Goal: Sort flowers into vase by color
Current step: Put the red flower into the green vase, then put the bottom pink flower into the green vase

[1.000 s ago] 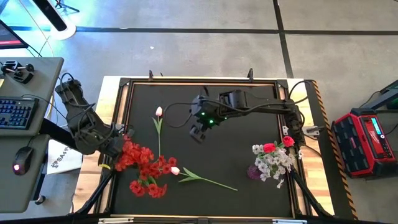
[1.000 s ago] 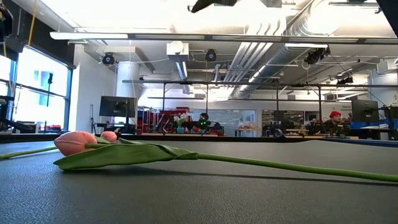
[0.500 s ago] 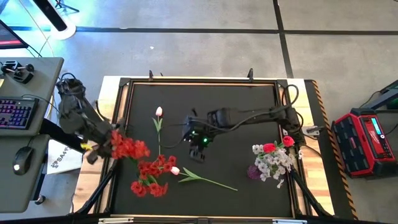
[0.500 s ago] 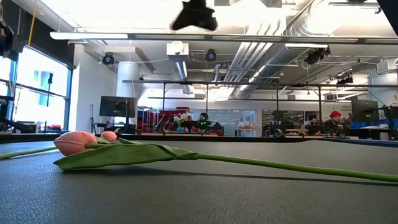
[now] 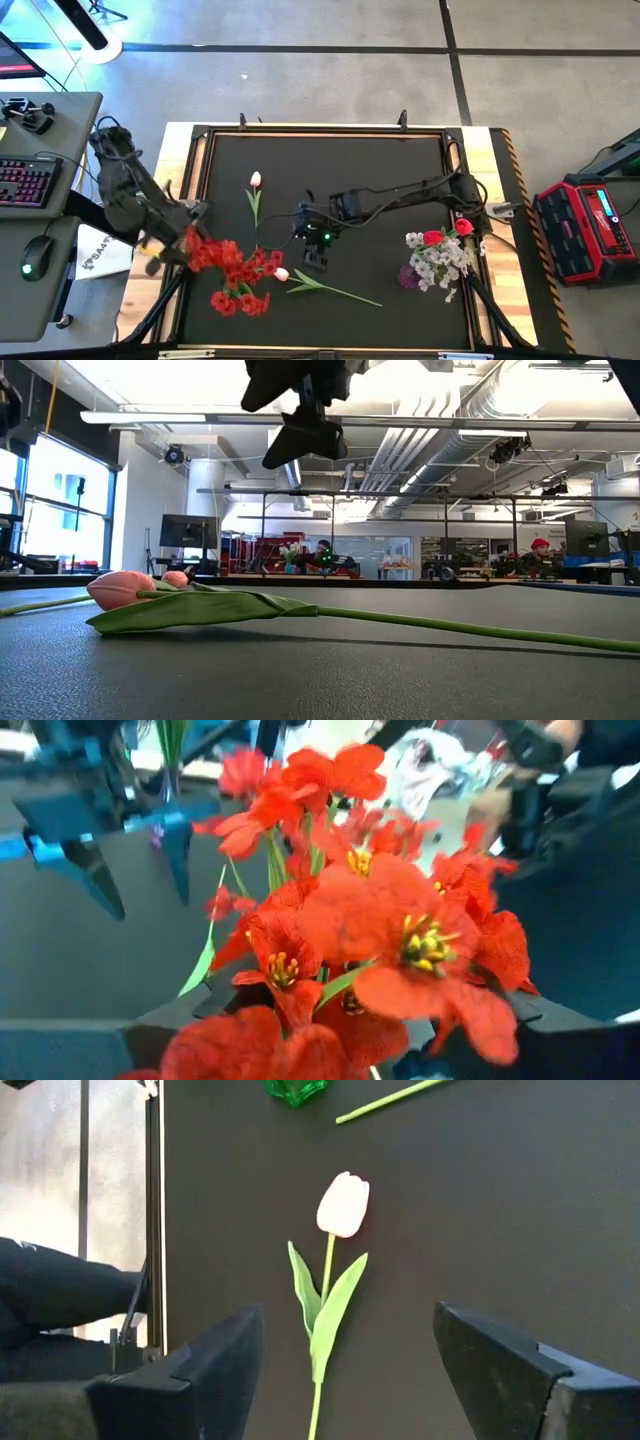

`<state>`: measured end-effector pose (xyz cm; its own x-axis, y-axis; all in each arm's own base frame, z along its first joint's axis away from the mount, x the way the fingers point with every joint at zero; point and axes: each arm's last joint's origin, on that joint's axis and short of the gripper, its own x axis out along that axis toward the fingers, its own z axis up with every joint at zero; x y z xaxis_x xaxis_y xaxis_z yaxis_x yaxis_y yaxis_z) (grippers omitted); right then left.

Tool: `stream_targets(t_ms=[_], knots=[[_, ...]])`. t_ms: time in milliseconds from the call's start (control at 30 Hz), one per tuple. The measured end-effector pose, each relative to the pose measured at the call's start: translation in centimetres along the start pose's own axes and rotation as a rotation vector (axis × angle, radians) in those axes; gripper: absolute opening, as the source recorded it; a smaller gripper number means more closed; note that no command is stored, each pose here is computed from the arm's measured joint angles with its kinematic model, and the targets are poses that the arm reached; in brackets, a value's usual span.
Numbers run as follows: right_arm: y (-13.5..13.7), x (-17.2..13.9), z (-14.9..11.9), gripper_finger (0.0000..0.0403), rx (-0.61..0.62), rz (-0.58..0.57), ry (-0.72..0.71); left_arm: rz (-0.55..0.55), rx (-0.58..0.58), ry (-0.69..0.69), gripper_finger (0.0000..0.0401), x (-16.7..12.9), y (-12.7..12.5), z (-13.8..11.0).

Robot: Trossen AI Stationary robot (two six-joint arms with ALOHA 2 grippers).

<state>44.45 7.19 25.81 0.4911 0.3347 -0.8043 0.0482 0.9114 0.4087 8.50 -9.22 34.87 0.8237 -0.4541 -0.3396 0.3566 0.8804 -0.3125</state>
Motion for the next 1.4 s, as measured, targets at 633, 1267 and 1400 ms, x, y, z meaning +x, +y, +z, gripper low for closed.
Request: stream_targets(t_ms=[633,1267,1400], knots=[[0.4,0.0,-0.1,0.0314,-0.085,0.03,0.005,-0.137,-0.055,-0.123,0.033,-0.1,-0.9,1.5],[1.6,7.5,-3.4,0.0287,-0.023,-0.029,0.182,0.354,-0.239,-0.46,0.0331,-7.2,4.2,1.1],[1.1,8.9,-4.0,0.0253,0.032,-0.038,0.228,0.47,-0.274,-0.449,0.033,-7.0,4.8,0.2]])
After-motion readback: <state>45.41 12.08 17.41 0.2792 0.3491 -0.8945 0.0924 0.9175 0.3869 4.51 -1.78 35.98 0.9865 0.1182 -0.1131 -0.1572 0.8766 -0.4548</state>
